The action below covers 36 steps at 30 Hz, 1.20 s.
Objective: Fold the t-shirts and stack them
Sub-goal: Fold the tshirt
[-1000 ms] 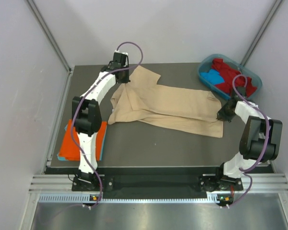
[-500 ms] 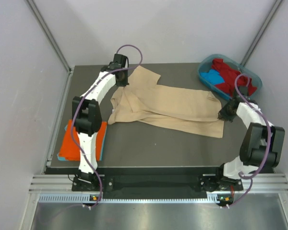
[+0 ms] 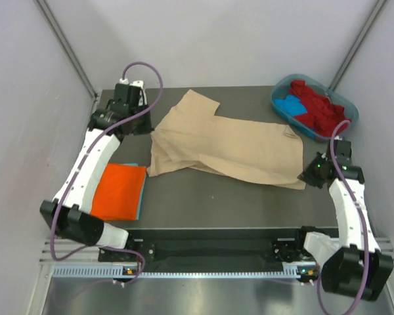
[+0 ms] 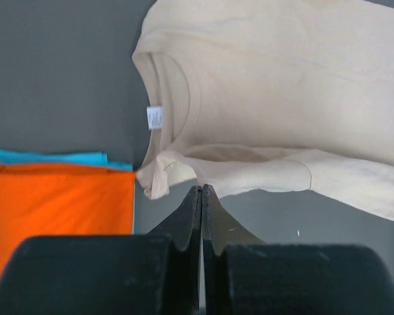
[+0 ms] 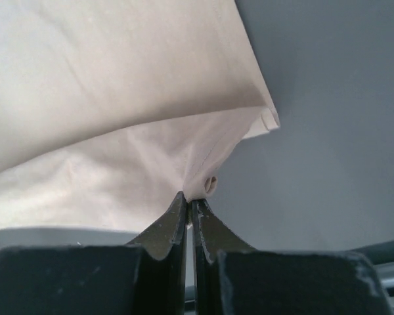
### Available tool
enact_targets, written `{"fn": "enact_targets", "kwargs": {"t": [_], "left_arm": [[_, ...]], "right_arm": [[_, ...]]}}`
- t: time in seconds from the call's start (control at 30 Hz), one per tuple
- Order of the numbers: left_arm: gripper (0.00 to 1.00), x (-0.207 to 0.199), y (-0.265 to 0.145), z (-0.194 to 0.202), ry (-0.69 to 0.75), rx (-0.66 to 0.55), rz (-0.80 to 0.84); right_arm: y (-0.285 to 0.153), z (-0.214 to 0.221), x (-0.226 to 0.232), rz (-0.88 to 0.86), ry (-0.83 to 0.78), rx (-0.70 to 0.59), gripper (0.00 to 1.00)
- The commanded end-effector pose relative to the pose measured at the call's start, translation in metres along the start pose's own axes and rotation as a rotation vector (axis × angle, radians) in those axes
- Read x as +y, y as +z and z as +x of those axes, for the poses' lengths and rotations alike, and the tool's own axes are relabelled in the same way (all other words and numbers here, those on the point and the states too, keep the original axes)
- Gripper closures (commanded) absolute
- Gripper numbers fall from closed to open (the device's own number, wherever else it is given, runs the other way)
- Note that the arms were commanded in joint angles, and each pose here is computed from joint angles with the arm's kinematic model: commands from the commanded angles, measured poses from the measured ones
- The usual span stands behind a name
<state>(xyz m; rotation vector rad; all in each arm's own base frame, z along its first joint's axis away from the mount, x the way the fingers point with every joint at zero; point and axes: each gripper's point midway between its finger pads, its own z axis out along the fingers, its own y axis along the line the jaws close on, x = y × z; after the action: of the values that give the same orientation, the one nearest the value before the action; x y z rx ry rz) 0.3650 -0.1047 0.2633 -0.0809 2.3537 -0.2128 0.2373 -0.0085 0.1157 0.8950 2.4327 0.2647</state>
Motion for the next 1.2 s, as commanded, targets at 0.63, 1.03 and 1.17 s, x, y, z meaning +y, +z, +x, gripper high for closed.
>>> {"fn": "enact_targets", "kwargs": {"t": [0.63, 1.03, 1.17], "left_arm": [[1.00, 0.041, -0.099, 0.149, -0.083, 0.180, -0.003], [1.00, 0.040, -0.077, 0.132, -0.074, 0.176, -0.032], [1.00, 0.039, -0.064, 0.123, -0.070, 0.176, -0.045]], "right_arm": [[-0.062, 0.071, -0.038, 0.045, -0.065, 0.070, 1.00], [-0.032, 0.075, -0.043, 0.068, -0.047, 0.108, 1.00], [-0.022, 0.067, -0.044, 0.094, -0.042, 0.110, 1.00]]}}
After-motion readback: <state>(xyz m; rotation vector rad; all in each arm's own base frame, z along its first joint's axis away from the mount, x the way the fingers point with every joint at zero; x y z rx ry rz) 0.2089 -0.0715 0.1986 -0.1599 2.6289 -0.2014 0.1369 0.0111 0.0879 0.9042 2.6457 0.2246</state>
